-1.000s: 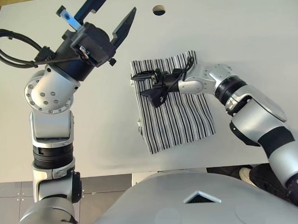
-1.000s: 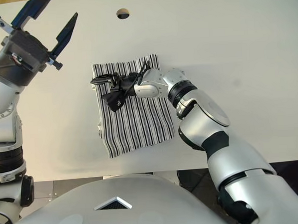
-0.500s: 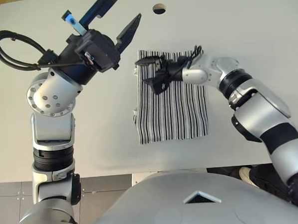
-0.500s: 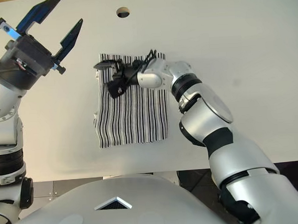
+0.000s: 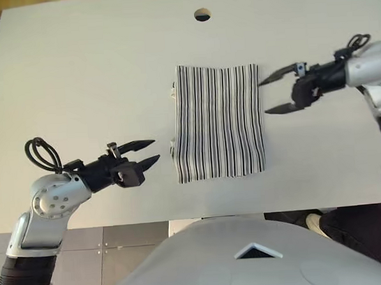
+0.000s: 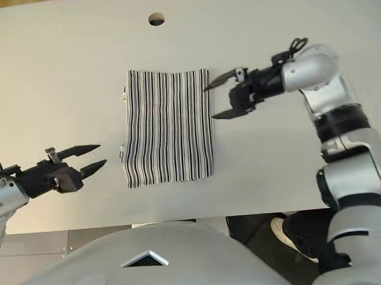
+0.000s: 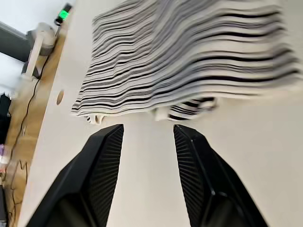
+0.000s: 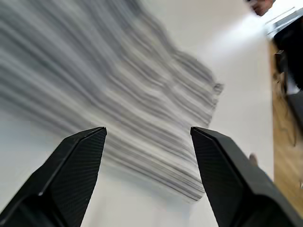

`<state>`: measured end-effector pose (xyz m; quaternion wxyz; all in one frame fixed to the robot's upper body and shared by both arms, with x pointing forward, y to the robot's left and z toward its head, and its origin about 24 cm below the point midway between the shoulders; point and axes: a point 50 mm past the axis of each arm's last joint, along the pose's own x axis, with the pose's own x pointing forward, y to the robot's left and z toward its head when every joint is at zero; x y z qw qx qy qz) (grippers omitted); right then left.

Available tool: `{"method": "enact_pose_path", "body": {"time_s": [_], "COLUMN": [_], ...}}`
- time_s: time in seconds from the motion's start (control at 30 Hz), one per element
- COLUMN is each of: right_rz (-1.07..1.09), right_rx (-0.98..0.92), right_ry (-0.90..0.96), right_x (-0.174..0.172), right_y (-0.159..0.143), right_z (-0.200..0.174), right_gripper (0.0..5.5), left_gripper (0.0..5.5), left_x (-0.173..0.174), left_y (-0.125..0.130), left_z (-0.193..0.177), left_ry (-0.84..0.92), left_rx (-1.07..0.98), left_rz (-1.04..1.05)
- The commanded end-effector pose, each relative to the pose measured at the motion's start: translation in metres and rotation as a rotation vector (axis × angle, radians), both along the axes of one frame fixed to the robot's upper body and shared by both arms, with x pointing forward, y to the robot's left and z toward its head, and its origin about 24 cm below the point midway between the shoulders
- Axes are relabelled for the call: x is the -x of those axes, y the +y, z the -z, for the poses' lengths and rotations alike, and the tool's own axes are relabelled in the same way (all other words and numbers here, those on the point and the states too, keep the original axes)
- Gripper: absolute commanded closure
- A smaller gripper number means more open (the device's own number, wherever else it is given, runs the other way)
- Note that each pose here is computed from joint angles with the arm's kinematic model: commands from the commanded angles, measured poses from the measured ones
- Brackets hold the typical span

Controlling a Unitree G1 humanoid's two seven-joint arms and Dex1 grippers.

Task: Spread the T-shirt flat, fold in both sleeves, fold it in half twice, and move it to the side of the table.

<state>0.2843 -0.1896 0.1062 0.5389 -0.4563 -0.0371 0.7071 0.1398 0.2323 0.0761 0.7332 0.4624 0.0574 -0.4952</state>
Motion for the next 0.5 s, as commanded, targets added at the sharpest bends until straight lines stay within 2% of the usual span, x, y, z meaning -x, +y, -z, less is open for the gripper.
{"method": "enact_pose_path", "body": {"time_s": [0.03, 0.1, 0.27, 0.5], "right_rz": [-0.023, 0.001, 0.023, 0.114], "right_rx": [0.08, 0.092, 0.068, 0.046], "right_ry": [0.085, 0.123, 0.153, 0.043], "right_x": [0.041, 0.063, 0.095, 0.096], "right_y": [-0.033, -0.045, -0.047, -0.048], "right_z": [0.011, 0.018, 0.032, 0.052], "right_gripper": [2.2, 2.2, 2.2, 2.2], "left_gripper": [3.55, 3.55, 3.55, 3.55], "left_x": [-0.005, -0.013, -0.03, -0.044], "left_y": [0.006, 0.005, 0.005, -0.005], "left_z": [0.014, 0.022, 0.032, 0.032], "left_ry": [0.068, 0.085, 0.058, -0.072], "left_rx": [-0.123, -0.156, -0.174, -0.135], "left_rz": [0.15, 0.221, 0.293, 0.32]}}
